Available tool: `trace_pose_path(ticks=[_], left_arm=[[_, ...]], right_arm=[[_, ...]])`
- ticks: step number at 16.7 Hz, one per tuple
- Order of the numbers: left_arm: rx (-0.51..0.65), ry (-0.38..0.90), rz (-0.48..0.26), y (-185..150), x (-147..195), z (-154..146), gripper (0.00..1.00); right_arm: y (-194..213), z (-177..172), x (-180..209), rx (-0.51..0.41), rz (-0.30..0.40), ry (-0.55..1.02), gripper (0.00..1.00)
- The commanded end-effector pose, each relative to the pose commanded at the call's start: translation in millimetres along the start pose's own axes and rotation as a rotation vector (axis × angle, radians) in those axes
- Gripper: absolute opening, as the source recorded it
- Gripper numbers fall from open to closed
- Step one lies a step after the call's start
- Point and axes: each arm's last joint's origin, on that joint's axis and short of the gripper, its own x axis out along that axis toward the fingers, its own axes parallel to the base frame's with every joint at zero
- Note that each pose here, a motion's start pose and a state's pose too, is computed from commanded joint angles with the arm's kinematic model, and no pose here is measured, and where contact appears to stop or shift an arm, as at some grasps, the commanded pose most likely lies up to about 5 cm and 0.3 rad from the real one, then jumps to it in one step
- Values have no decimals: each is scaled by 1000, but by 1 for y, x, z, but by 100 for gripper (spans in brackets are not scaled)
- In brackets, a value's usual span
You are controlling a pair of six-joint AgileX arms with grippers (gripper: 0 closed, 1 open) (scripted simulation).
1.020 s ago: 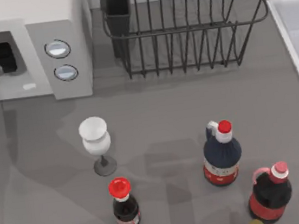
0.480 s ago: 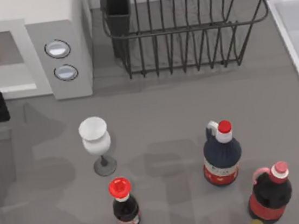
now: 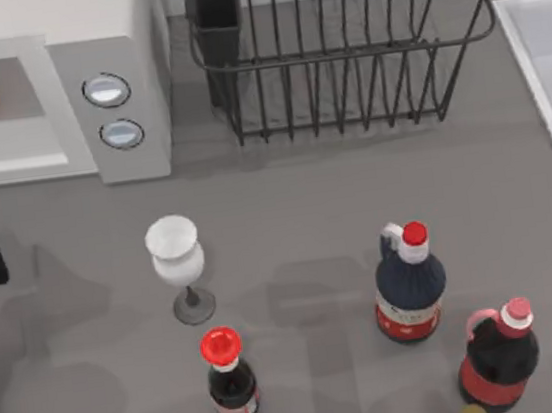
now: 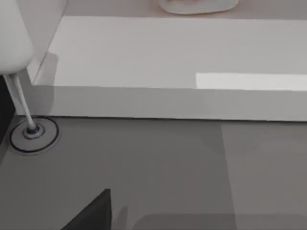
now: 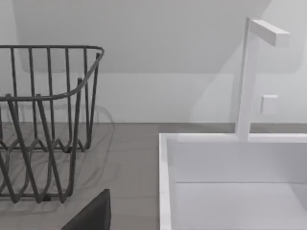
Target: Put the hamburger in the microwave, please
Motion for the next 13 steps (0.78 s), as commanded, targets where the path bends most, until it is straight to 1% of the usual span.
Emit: trace_pose_path(ticks=[5,13], left_arm=[[0,6,-2,-1,1,1,100],[-1,10,-4,0,-7,38,100]], right_arm=[[0,0,0,0,0,0,100],[0,0,0,0,0,0,100]])
